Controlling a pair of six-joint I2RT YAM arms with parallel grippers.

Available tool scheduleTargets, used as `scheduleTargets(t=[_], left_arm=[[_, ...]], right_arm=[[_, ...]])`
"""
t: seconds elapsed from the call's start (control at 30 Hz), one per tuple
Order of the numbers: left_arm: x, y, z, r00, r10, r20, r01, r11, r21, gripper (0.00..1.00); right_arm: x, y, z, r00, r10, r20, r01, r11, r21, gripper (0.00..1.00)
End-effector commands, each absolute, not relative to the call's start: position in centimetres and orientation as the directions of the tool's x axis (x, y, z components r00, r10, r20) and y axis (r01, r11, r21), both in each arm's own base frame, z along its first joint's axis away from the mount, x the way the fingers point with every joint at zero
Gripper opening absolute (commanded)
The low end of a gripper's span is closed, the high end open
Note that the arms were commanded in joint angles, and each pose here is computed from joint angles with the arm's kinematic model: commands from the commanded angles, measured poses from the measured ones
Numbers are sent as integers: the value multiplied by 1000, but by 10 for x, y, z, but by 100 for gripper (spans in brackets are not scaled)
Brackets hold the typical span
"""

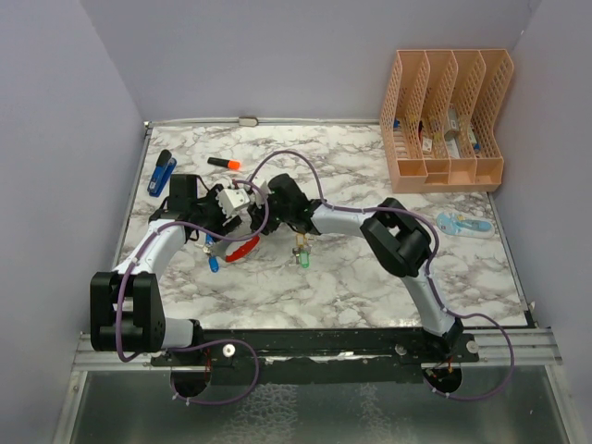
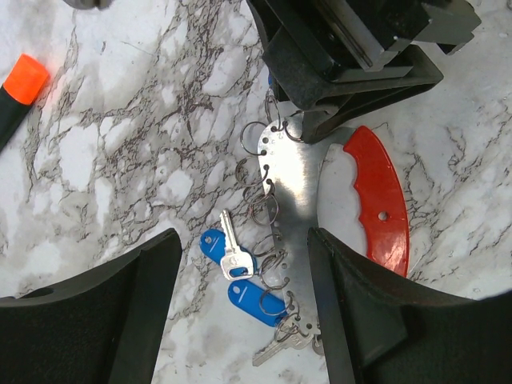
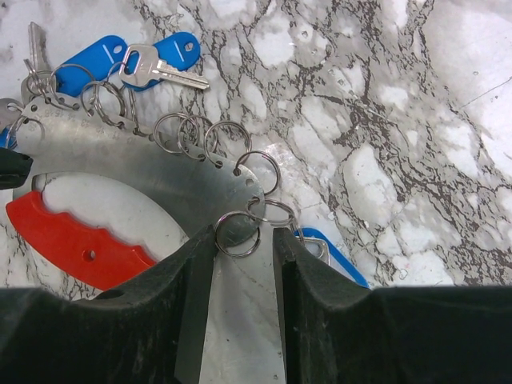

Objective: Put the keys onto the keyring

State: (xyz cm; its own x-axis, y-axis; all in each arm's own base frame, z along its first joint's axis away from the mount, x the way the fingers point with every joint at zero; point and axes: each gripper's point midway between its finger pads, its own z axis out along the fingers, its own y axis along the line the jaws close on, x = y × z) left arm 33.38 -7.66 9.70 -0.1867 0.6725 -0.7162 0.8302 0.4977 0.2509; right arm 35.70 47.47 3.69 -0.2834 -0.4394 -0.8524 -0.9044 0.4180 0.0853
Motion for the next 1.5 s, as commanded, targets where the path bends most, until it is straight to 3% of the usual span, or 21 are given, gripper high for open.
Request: scheduleTargets(t=[0.0,0.97,1.0,1.07,1.13,1.33,1.47], left_arm=[[339,-82,109,-158,647,-746,830,496,254,67],[340,-86,108,-162,634,-756,839,492,233,68],[340,-86,108,-162,633,-757,839,492,232,68],[340,-86,108,-164,632,-758,839,493,230,68],[340,-86,109,-163,633,-757,839,493,231,68],[340,-86,109,-164,631,-758,839,494,229,68],[343,-87,112,-160,623,-765,835,499,232,68]], right_arm=[[355,478,34,-266,-465,-844,-909,412,59,36],[365,484,27,-226,-491,-841,-898,440,-15,36],[365,485,26,-226,-492,-841,-901,434,-12,34],[361,487,25,-217,-493,-843,-912,410,-5,19],[361,489,24,-214,-491,-844,-914,406,-4,13],[364,487,25,-221,-497,-839,-908,419,-10,2],[364,481,37,-221,-491,-843,-900,436,-18,1]])
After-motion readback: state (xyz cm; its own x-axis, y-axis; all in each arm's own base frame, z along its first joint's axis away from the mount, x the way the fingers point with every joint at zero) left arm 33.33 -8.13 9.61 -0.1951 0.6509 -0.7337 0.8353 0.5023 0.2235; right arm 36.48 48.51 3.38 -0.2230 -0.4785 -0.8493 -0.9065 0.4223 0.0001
